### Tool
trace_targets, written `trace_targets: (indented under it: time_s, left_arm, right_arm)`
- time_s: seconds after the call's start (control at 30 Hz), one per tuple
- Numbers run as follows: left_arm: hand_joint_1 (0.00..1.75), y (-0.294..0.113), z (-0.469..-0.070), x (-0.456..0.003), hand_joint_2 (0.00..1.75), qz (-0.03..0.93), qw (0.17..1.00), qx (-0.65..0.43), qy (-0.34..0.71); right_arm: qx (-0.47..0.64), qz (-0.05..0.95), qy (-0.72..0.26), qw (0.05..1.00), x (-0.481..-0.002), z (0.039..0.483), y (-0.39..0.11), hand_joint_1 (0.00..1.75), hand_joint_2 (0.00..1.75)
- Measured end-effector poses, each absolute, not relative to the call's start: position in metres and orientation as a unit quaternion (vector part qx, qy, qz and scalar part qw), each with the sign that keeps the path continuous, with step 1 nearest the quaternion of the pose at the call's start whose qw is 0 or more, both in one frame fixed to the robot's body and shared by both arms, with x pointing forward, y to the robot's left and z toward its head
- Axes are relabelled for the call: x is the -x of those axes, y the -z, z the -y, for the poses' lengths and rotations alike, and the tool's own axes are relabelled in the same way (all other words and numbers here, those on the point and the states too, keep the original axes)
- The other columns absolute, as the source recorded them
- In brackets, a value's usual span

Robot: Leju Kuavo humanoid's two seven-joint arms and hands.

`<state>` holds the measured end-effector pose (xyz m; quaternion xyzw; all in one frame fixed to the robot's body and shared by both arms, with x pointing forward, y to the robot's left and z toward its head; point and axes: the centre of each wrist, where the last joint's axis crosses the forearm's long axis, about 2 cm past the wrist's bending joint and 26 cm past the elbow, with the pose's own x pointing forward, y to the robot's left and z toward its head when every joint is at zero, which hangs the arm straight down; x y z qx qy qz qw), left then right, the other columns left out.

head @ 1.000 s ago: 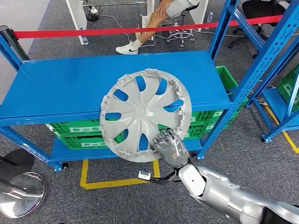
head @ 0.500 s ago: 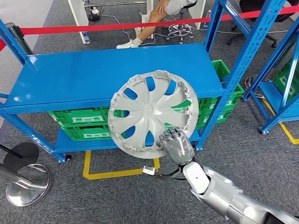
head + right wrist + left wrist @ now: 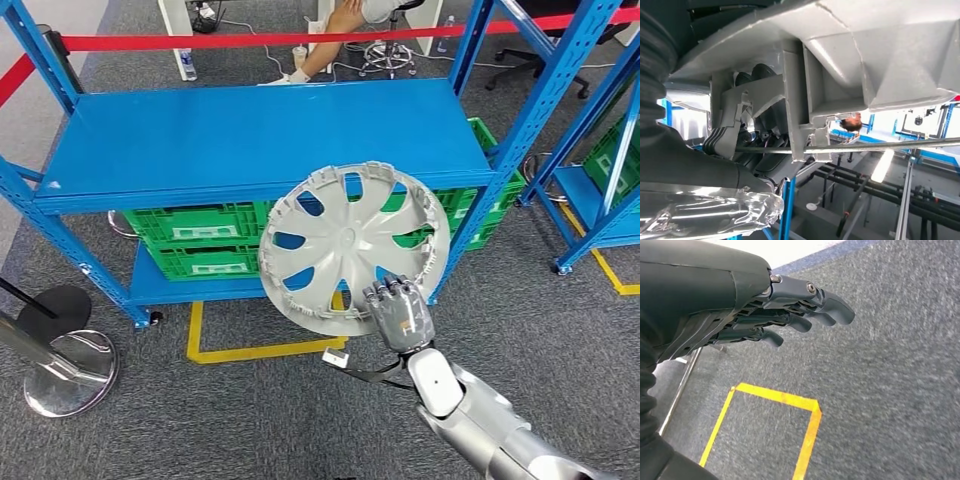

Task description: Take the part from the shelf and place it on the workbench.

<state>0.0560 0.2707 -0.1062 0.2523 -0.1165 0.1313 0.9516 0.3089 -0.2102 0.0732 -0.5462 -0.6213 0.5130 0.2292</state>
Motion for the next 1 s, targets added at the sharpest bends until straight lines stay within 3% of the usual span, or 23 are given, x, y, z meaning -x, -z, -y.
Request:
trace_targets:
  time_s: [1.0]
  left_arm:
    - [0.00, 0.106, -0.269, -0.057, 1.75, 0.115, 0.951, -0.258, -0.127]
  right_arm:
    - [0.558, 0.592, -0.512, 0.276, -0.299, 0.241, -0.058, 1.75, 1.75]
